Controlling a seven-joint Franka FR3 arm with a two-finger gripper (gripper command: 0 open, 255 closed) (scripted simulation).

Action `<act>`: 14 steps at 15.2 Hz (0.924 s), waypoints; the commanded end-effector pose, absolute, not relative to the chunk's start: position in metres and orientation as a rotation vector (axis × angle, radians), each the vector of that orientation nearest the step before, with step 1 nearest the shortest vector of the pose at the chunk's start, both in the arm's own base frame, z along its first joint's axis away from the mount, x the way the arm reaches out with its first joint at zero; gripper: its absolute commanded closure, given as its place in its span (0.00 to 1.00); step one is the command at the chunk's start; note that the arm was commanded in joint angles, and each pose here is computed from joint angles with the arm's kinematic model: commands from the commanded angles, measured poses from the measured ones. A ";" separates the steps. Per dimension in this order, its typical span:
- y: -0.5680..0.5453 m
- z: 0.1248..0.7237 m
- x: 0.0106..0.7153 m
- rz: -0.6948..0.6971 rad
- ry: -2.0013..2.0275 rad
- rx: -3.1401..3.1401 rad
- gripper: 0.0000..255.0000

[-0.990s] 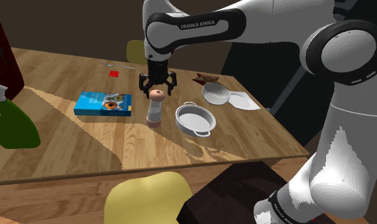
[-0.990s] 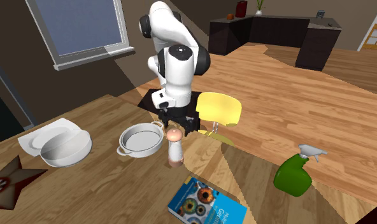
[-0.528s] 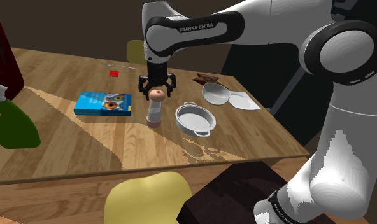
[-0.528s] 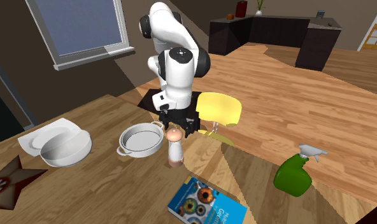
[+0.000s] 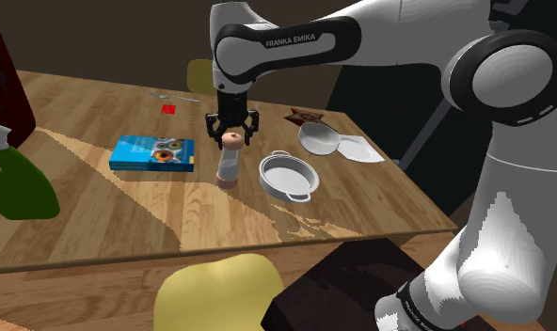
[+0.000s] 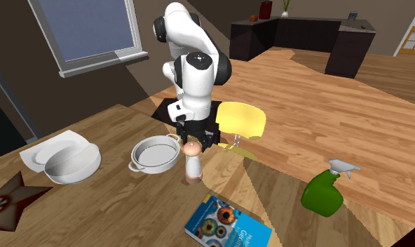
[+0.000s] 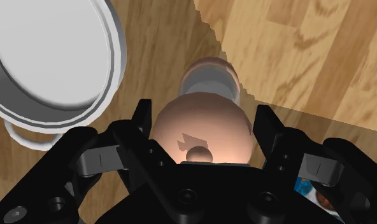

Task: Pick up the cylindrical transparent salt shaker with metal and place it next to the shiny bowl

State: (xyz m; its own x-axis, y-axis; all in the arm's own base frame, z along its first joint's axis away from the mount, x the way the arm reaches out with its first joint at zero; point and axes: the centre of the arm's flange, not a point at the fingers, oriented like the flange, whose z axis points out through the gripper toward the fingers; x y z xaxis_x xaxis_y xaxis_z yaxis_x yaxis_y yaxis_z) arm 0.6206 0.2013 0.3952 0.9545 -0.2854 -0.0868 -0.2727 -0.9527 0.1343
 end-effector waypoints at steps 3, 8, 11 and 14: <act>0.201 0.395 0.621 -0.160 -0.428 2.985 1.00; 0.201 0.421 0.621 -0.160 -0.428 2.985 1.00; 0.201 0.437 0.621 -0.160 -0.428 2.985 1.00; 0.201 0.453 0.621 -0.160 -0.428 2.985 1.00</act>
State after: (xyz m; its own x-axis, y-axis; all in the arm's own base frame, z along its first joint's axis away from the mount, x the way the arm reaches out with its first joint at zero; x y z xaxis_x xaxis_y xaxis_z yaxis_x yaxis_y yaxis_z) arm 0.6215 0.2016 0.4462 0.9544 -0.2856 -0.0870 -0.2728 -0.9526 0.1346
